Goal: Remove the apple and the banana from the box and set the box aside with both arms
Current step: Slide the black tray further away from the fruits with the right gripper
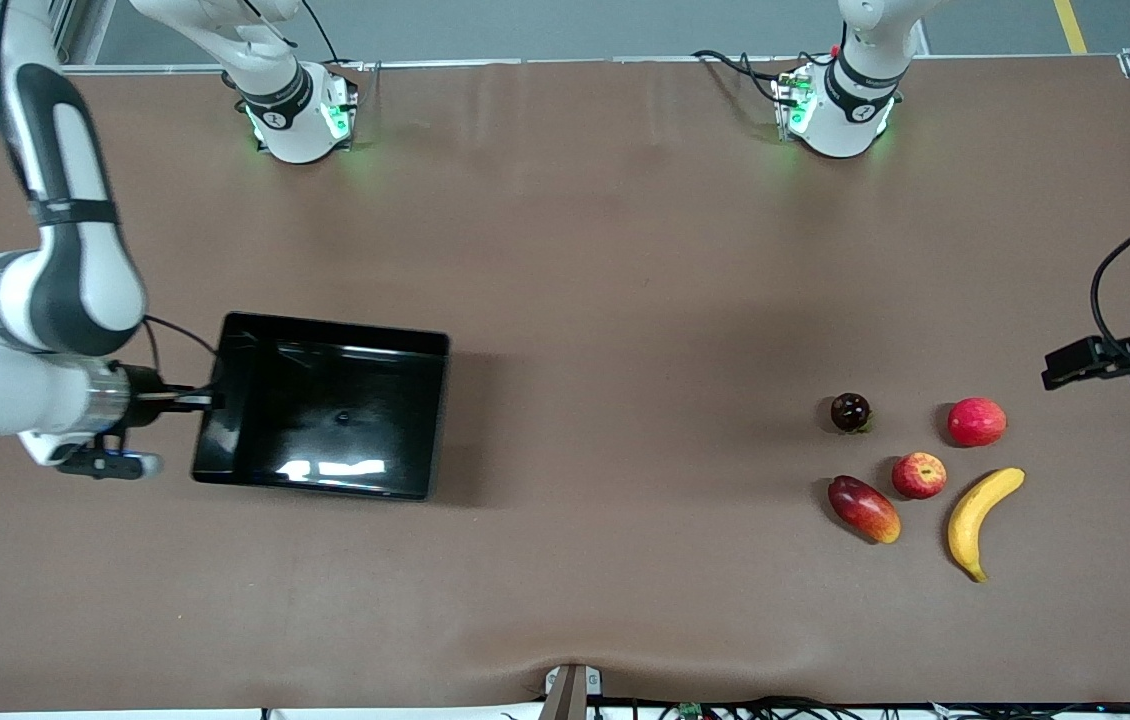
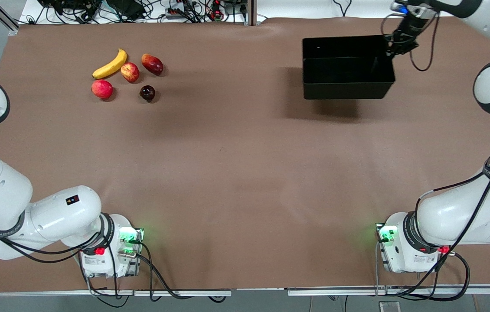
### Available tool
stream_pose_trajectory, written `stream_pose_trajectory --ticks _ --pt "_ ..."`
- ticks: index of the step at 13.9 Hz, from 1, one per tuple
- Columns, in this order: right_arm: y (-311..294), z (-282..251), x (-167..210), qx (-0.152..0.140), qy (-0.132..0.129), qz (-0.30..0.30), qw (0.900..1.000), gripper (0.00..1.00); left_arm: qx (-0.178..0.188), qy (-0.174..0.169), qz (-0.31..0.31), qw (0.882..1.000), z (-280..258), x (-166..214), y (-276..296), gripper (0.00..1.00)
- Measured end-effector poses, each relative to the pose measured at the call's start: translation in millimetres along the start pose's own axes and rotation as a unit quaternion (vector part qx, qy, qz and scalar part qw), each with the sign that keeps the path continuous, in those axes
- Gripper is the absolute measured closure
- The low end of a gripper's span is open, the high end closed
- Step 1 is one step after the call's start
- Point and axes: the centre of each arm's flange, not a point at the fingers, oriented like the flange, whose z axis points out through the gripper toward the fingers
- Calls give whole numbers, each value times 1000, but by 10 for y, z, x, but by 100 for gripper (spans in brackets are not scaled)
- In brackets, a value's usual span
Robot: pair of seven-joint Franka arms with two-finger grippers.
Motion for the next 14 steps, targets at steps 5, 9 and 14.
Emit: stream_pose_trajectory --ticks 5,9,14 --pt "1188 94 -87 15 29 -24 999 94 5 4 -7 1000 -75 -42 -69 0" --pt "2172 363 -264 23 49 -42 998 94 12 8 -8 1000 -243 -121 -27 0" --pt "2546 716 -310 37 32 -30 998 94 18 23 5 1000 -749 -458 361 0"
